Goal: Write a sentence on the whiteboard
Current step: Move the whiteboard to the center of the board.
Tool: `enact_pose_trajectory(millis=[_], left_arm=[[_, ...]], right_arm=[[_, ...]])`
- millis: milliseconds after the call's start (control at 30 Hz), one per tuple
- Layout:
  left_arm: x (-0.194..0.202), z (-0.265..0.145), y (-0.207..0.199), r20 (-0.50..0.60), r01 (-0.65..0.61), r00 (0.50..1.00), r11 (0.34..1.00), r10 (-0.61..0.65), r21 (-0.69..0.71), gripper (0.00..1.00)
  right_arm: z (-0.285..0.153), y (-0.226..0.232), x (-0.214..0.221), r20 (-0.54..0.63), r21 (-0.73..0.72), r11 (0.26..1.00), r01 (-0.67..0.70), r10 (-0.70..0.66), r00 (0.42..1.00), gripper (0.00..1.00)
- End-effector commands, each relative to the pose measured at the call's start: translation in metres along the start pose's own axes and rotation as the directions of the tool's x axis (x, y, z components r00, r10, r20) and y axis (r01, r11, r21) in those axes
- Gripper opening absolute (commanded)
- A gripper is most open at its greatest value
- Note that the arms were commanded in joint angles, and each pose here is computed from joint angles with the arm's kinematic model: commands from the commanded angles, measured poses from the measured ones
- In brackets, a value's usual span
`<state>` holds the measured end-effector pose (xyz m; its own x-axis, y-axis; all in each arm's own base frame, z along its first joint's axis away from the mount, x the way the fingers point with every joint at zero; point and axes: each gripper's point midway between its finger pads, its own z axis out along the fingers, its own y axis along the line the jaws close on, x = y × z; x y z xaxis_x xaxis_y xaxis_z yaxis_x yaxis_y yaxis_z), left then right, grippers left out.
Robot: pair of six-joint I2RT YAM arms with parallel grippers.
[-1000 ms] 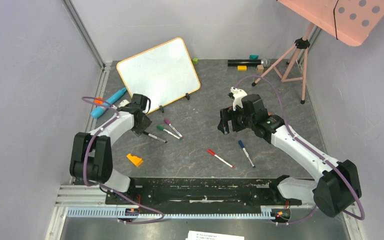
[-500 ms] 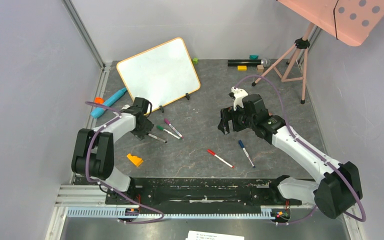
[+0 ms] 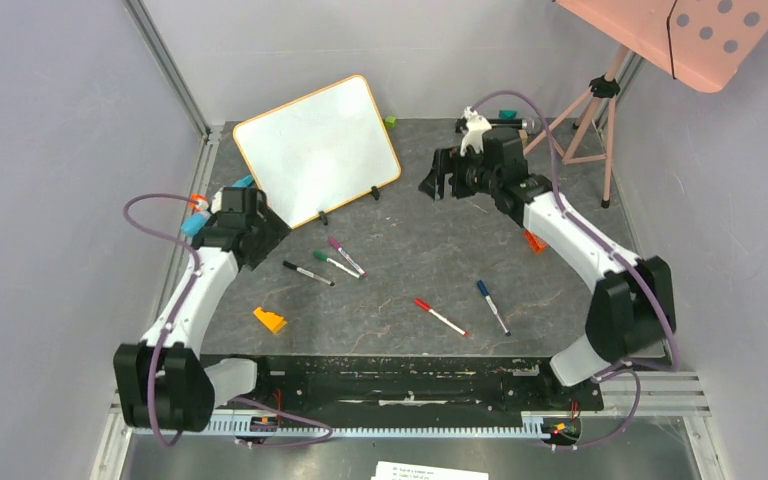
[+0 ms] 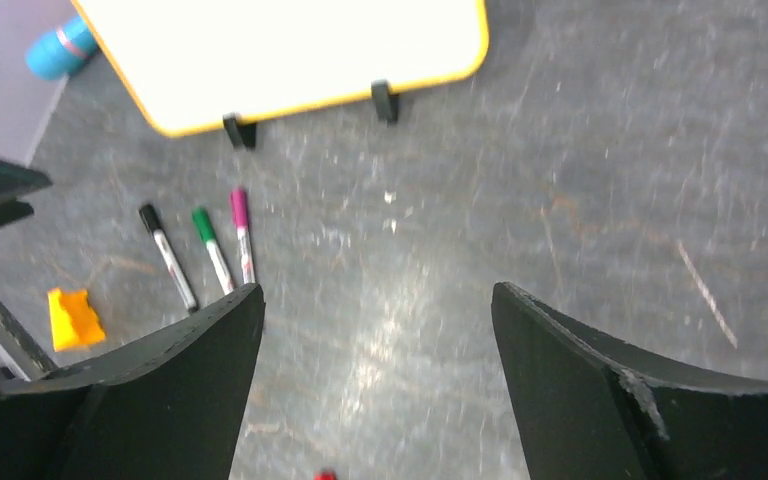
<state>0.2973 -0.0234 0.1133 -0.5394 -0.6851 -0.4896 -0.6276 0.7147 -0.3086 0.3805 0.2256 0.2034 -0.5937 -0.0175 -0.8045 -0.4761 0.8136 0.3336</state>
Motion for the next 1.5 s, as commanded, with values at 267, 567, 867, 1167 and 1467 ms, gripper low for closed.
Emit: enact_pose_trajectory(millis=[267,567,867,1167,1467], left_arm=[[-0.060,-0.018,-0.061,0.151,-0.175,0.982,0.862,0.116,0.476,1.00],[-0.116,0.008,-0.081,0.242,-0.181,0.970,0.768,0.036,0.614,0.98],[-0.125,0.027,-0.086,0.277,-0.281,0.951,0.759,0.137,0.588,0.93],[-0.129,0.046,-0.081,0.252,-0.267,0.957,0.783,0.145,0.561,0.84],[-0.148,0.065,-0.077,0.262,-0.247,0.958,0.804,0.118,0.540,0.78]], right_arm=[[0.119,-0.007,-0.119,0.238,-0.305,0.950,-0.072,0.149,0.960,0.86],[0.179,-0.027,-0.148,0.365,-0.386,0.923,-0.004,0.157,0.918,0.90],[0.218,-0.030,-0.110,0.313,-0.510,0.859,-0.050,0.240,0.919,0.79],[0.230,-0.034,-0.094,0.289,-0.530,0.844,-0.086,0.275,0.917,0.68],[0.238,-0.039,-0.081,0.255,-0.515,0.847,-0.132,0.298,0.920,0.62]])
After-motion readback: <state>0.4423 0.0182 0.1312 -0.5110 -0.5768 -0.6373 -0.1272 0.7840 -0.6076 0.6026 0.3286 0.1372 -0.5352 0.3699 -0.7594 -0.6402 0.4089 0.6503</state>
